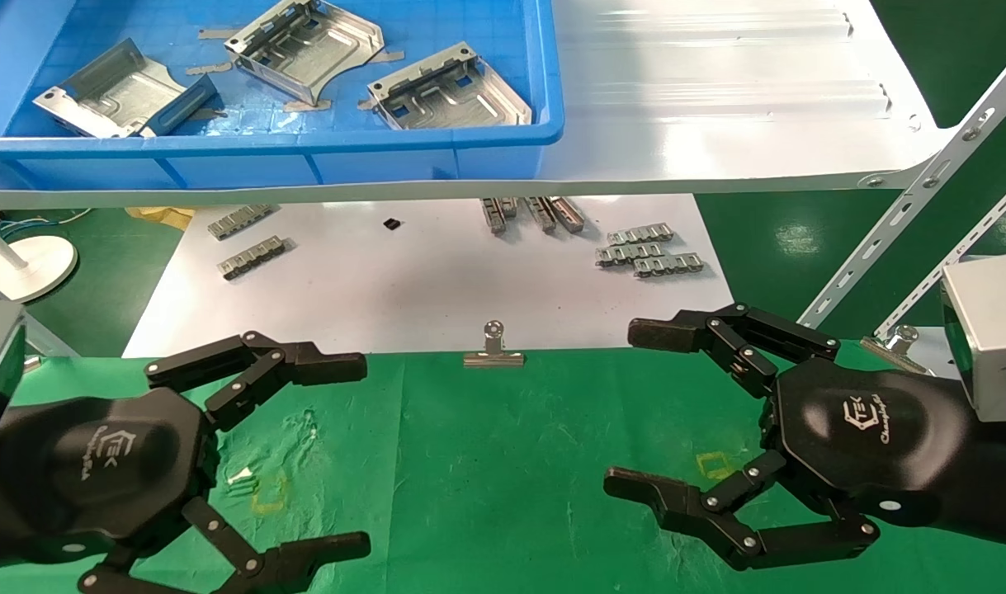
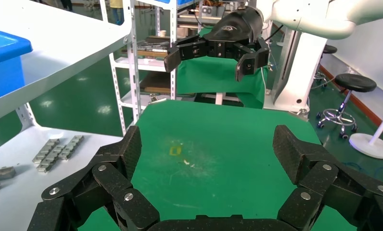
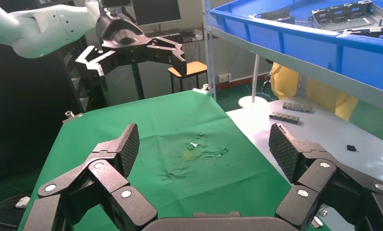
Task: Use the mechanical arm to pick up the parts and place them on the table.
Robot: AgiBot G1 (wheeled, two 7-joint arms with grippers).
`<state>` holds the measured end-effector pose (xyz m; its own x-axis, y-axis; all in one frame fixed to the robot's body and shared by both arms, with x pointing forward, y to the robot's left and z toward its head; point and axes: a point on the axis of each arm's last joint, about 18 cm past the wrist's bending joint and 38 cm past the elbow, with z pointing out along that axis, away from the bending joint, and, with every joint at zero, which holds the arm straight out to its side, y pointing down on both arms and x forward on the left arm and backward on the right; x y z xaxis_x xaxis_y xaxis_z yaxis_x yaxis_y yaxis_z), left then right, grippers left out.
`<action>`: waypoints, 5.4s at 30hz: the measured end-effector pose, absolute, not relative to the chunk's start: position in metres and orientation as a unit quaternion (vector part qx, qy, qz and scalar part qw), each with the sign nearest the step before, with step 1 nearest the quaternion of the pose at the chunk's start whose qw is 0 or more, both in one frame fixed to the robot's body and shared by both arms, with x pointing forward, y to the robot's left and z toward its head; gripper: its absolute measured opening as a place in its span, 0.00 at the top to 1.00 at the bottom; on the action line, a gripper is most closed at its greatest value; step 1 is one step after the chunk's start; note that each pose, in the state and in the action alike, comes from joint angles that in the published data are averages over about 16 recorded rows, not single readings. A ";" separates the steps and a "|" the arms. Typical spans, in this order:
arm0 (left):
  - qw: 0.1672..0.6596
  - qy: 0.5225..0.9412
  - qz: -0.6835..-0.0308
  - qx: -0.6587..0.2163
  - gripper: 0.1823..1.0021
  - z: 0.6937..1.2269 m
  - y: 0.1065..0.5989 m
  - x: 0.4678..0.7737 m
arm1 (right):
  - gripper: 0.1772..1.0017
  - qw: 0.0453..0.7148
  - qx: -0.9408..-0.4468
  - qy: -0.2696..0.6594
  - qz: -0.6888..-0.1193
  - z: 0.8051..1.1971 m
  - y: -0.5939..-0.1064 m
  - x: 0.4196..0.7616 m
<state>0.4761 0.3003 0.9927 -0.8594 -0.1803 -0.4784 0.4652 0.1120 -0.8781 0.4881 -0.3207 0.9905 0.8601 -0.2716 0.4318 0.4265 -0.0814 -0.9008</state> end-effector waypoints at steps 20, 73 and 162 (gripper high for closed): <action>0.245 0.704 -0.659 0.101 0.00 0.993 0.300 0.476 | 0.00 0.675 -0.688 -0.056 -0.258 0.990 -0.321 0.488; 0.263 0.701 -0.655 0.103 0.00 1.004 0.303 0.478 | 0.70 0.675 -0.688 -0.056 -0.258 0.990 -0.321 0.488; 0.508 0.646 -0.568 -0.046 0.89 1.227 0.319 0.631 | 0.52 0.675 -0.688 -0.056 -0.258 0.990 -0.321 0.488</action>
